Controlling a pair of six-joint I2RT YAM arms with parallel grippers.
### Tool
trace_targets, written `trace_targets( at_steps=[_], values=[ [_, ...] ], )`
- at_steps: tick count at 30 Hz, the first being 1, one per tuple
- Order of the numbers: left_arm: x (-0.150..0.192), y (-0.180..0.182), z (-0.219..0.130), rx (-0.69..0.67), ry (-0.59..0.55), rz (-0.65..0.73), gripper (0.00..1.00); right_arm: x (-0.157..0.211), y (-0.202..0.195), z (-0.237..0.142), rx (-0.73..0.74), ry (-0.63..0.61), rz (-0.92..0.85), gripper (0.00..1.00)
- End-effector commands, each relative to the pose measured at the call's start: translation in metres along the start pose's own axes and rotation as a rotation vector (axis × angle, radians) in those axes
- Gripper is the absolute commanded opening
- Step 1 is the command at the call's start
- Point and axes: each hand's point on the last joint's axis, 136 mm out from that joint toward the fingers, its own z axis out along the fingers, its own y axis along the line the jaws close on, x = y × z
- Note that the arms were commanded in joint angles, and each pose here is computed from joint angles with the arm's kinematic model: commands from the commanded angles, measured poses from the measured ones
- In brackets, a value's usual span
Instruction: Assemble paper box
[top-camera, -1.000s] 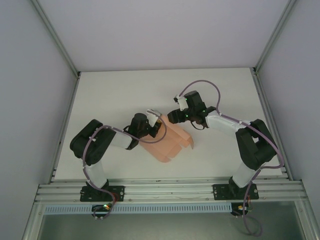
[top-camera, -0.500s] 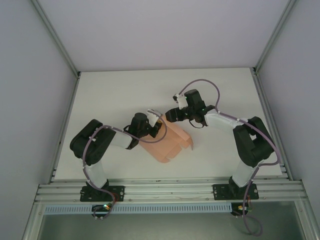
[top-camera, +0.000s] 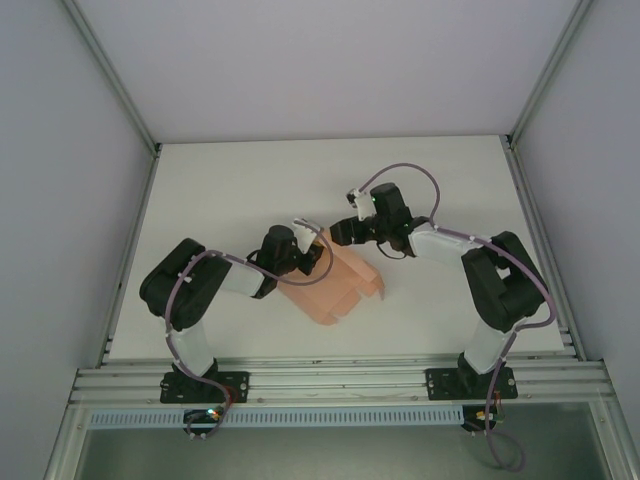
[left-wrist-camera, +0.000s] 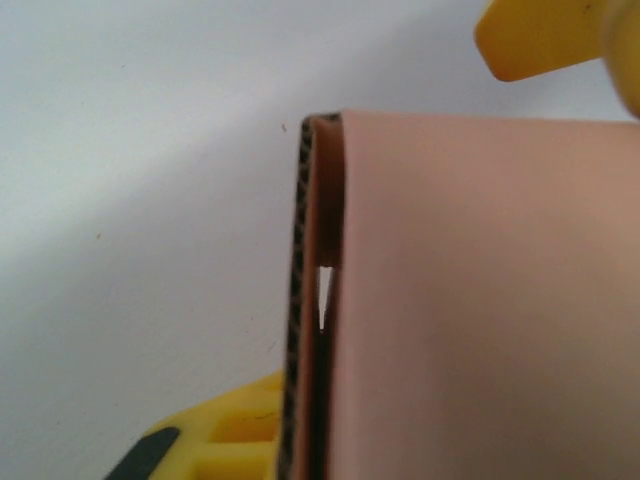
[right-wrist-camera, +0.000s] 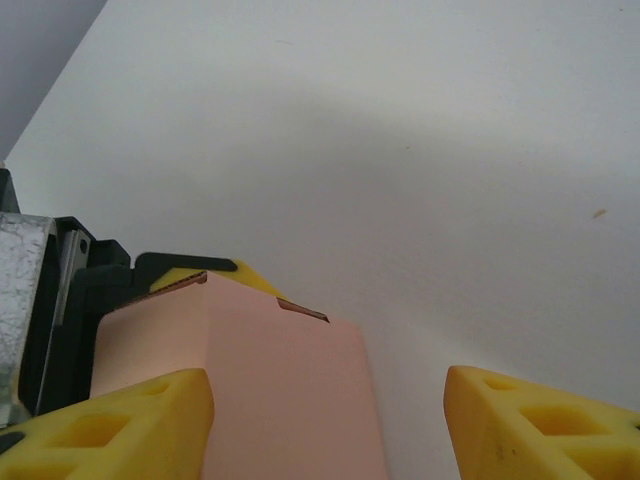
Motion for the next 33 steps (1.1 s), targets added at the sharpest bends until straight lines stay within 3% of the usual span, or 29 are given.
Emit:
trace_targets(
  at_steps=[1, 12, 17, 18, 21, 27, 30, 33],
  values=[
    [-0.010, -0.013, 0.001, 0.055, -0.019, -0.016, 0.20, 0.076, -0.024, 0.009, 0.130, 0.205, 0.016, 0.63],
    [-0.040, -0.011, -0.003, 0.045, -0.119, 0.014, 0.28, 0.075, -0.016, 0.010, 0.119, 0.208, -0.048, 0.63],
    [-0.045, 0.004, -0.002, -0.037, -0.152, 0.016, 0.27, 0.080, -0.017, 0.010, 0.117, 0.220, -0.038, 0.63],
    [-0.047, 0.006, -0.002, -0.041, -0.168, 0.016, 0.25, 0.081, -0.016, 0.010, 0.111, 0.222, -0.037, 0.63],
    [-0.052, 0.012, 0.000, -0.062, -0.207, 0.011, 0.00, 0.081, -0.013, 0.011, 0.089, 0.226, -0.028, 0.63],
    [-0.058, 0.020, -0.002, -0.102, -0.233, -0.011, 0.00, 0.075, -0.015, 0.007, 0.107, 0.204, -0.008, 0.65],
    [-0.051, 0.028, -0.007, -0.157, -0.206, -0.037, 0.00, 0.057, -0.014, -0.008, 0.132, 0.142, 0.001, 0.77],
    [-0.051, 0.041, -0.021, -0.254, -0.208, -0.094, 0.00, 0.033, -0.015, -0.038, 0.206, 0.060, -0.011, 0.98]
  ],
)
